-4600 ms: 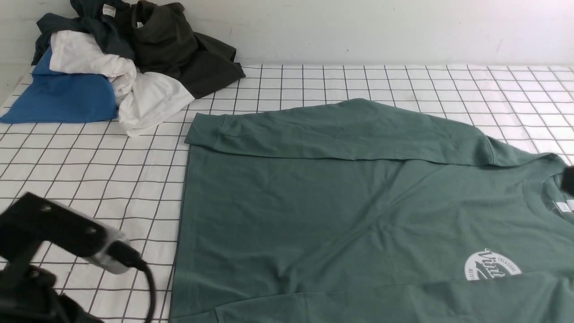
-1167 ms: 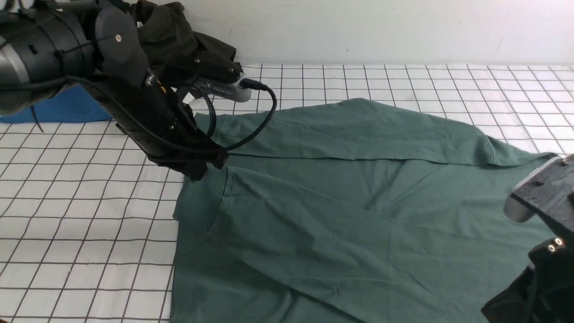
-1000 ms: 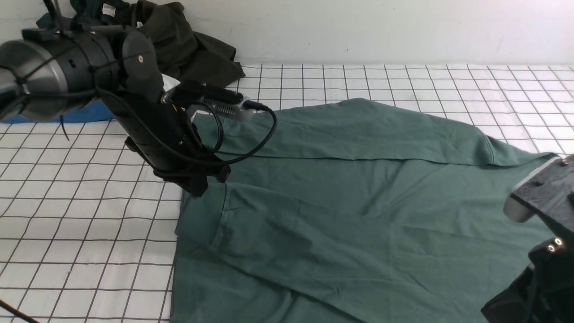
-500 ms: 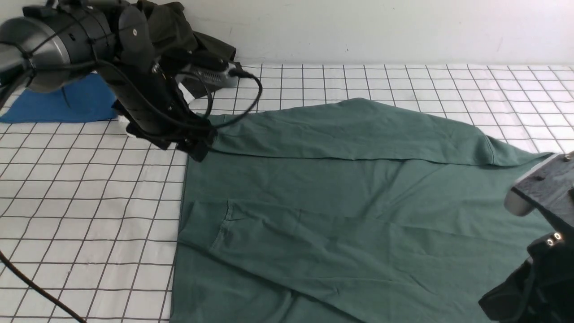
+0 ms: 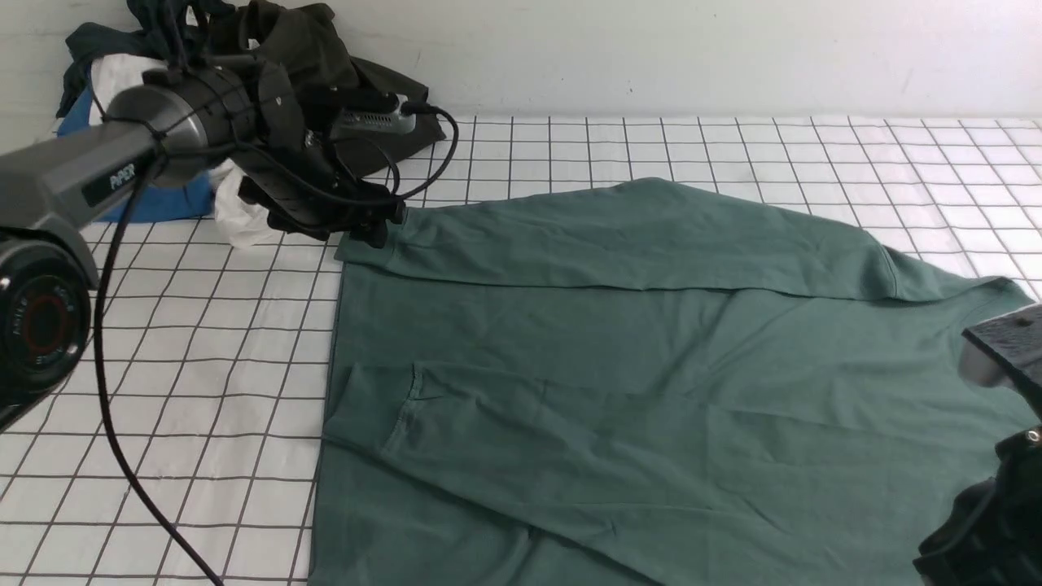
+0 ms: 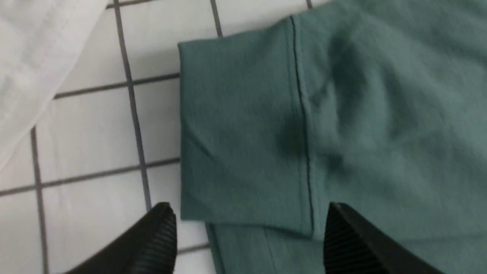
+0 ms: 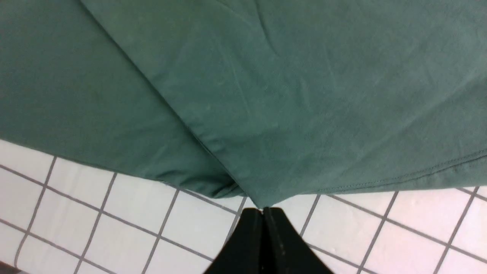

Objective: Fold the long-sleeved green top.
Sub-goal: Use the left arm to clamp the cuff farthest from it

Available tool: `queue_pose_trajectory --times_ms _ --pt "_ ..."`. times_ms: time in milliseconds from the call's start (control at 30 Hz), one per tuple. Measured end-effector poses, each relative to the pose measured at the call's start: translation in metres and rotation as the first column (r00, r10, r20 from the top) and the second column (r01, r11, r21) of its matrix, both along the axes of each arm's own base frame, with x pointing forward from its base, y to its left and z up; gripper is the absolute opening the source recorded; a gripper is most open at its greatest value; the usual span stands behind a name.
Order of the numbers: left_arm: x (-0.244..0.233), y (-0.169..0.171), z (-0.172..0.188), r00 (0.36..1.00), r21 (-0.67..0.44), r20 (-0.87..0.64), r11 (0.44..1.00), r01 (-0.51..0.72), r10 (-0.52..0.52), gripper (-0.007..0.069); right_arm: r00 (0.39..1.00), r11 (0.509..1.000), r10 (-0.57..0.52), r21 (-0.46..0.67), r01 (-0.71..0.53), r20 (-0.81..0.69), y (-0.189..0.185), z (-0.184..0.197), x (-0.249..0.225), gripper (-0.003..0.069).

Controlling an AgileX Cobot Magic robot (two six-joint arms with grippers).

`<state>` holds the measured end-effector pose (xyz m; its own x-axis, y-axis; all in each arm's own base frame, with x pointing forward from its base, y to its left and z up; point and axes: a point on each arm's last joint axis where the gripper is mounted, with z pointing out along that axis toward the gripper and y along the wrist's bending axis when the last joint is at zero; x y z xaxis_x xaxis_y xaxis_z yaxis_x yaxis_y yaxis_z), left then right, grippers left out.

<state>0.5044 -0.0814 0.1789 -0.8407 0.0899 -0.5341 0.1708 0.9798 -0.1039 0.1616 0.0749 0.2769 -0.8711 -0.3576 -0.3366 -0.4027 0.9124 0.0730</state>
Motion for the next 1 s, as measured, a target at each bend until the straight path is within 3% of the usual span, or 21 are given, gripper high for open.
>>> queue_pose_trajectory --times_ms 167,367,600,700,800,1000 --pt "0.017 -0.001 -0.034 0.997 -0.039 0.027 0.997 -0.073 0.074 0.0475 1.000 1.000 0.000 -0.003 0.000 -0.008 0.000 0.000 -0.001 -0.0014" --pt "0.024 -0.002 -0.036 0.991 -0.077 0.056 0.990 -0.120 0.125 0.0449 1.000 1.000 0.015 -0.018 -0.015 -0.001 -0.001 0.000 0.000 -0.0014" --pt "0.023 0.000 -0.035 0.992 -0.069 0.030 0.990 -0.121 0.123 0.0237 1.000 0.999 0.019 -0.028 -0.019 0.002 -0.002 0.000 0.000 -0.0014" --pt "0.020 0.000 -0.027 0.997 -0.030 0.001 0.996 -0.078 0.078 0.0100 1.000 0.999 0.020 -0.028 -0.020 0.001 -0.002 0.000 0.000 -0.0014" --pt "0.016 0.001 -0.017 0.999 0.010 -0.008 0.999 -0.041 0.041 0.0033 1.000 0.999 0.028 -0.031 -0.028 0.003 -0.002 0.000 0.000 -0.0014" --pt "0.011 0.005 0.010 1.000 0.058 0.018 0.998 -0.016 0.015 0.0023 0.999 0.999 0.034 -0.032 -0.034 0.004 -0.002 0.000 0.000 -0.0014"
